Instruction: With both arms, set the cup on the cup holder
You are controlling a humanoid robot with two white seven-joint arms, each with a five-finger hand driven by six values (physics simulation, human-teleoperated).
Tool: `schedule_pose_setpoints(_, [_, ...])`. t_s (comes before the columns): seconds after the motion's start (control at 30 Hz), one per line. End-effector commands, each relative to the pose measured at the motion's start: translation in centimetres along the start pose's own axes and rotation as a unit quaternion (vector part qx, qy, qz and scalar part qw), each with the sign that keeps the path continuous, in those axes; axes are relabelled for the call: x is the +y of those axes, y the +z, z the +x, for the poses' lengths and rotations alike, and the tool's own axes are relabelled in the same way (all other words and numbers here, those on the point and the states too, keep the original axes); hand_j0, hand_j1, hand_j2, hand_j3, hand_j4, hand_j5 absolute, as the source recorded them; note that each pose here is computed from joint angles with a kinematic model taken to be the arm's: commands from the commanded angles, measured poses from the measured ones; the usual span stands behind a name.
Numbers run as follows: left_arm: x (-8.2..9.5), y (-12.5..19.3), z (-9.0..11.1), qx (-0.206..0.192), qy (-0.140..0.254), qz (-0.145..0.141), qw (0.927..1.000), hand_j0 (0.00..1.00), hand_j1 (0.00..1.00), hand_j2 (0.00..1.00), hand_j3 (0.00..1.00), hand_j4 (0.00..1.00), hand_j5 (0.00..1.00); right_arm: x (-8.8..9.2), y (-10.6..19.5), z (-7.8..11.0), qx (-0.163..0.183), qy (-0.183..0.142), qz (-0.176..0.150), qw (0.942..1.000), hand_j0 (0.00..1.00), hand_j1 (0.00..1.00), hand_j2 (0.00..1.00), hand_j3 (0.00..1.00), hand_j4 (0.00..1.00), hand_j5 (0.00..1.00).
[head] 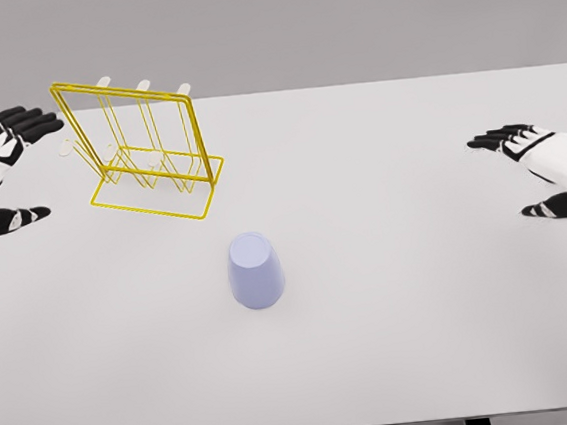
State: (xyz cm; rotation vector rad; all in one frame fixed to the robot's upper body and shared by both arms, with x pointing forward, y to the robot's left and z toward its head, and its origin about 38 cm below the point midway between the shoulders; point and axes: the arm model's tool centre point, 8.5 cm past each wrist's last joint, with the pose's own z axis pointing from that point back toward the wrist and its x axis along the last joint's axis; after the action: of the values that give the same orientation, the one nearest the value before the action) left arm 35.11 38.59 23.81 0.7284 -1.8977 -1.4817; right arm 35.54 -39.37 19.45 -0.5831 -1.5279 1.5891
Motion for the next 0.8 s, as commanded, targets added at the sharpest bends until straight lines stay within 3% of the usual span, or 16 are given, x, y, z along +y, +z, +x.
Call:
schedule_pose_setpoints(0.0, [-0.1,0.1,-0.1,-0.001,-0.032,-0.025,0.9992,1.0,1.0,1.0,1.0,1.0,1.0,0.2,-0.6,0.8,-0.015,0.0,0.004,0.9999,1.0,1.0,1.0,1.0,1.0,1.0])
schedule_pose_setpoints(0.13, [-0.8,-0.8,0.1,-0.015,-0.094,-0.066,0.9933,1.0,1.0,1.0,1.0,1.0,1.0,0.5,-1.7,4.0,-0.058,0.016,0.009,0.9981,1.0,1.0,1.0,1.0,1.0,1.0])
schedule_pose_setpoints(0.2, [-2.4,-2.0,0.8,-0.037,-0.102,-0.118,0.9871,1.0,1.0,1.0,1.0,1.0,1.0,0.8,-1.3,4.3,-0.058,0.017,0.011,0.9981,1.0,1.0,1.0,1.0,1.0,1.0])
schedule_pose_setpoints(0.27, [-3.5,-2.2,0.8,-0.042,-0.106,-0.187,0.9758,1.0,1.0,1.0,1.0,1.0,1.0,0.7,-1.3,4.5,-0.06,0.019,0.009,0.998,1.0,1.0,1.0,1.0,1.0,1.0])
schedule_pose_setpoints(0.33, [-3.3,-2.0,0.3,-0.039,-0.107,-0.242,0.9637,1.0,1.0,1.0,1.0,1.0,1.0,1.1,-1.1,4.5,-0.059,0.015,0.013,0.998,1.0,1.0,1.0,1.0,1.0,1.0])
schedule_pose_setpoints(0.4, [-2.8,-3.2,0.6,-0.057,-0.111,-0.262,0.957,1.0,1.0,1.0,1.0,1.0,1.0,1.1,-1.1,4.5,-0.06,0.016,0.014,0.998,1.0,1.0,1.0,1.0,1.0,1.0])
schedule_pose_setpoints(0.47, [-2.6,-5.2,2.2,-0.106,-0.094,-0.283,0.9487,1.0,1.0,1.0,1.0,1.0,1.0,1.2,-1.0,4.5,-0.06,0.015,0.016,0.998,1.0,1.0,1.0,1.0,1.0,1.0])
schedule_pose_setpoints(0.53, [-1.9,-6.4,4.6,-0.156,-0.08,-0.322,0.9303,1.0,1.0,1.0,1.0,1.0,1.0,1.6,-1.2,4.8,-0.063,0.012,0.019,0.9978,1.0,1.0,1.0,1.0,1.0,1.0])
schedule_pose_setpoints(0.57, [-0.9,-6.8,5.4,-0.172,-0.075,-0.323,0.9275,1.0,1.0,1.0,1.0,1.0,1.0,1.5,-1.2,4.8,-0.063,0.012,0.019,0.9978,1.0,1.0,1.0,1.0,1.0,1.0])
schedule_pose_setpoints(0.67, [0.6,-8.0,6.1,-0.188,-0.069,-0.302,0.9321,1.0,1.0,1.0,1.0,1.0,1.0,1.5,-1.2,4.8,-0.063,0.012,0.019,0.9978,1.0,1.0,1.0,1.0,1.0,1.0])
schedule_pose_setpoints(0.73, [-0.2,-8.6,6.8,-0.199,-0.063,-0.304,0.9293,1.0,1.0,1.0,1.0,1.0,1.0,1.8,-1.0,4.7,-0.062,0.01,0.022,0.9978,1.0,1.0,1.0,1.0,1.0,1.0])
schedule_pose_setpoints(0.77, [-0.6,-8.9,7.1,-0.207,-0.063,-0.315,0.9242,1.0,1.0,1.0,1.0,1.0,1.0,1.8,-1.0,4.7,-0.062,0.01,0.022,0.9978,1.0,1.0,1.0,1.0,1.0,1.0])
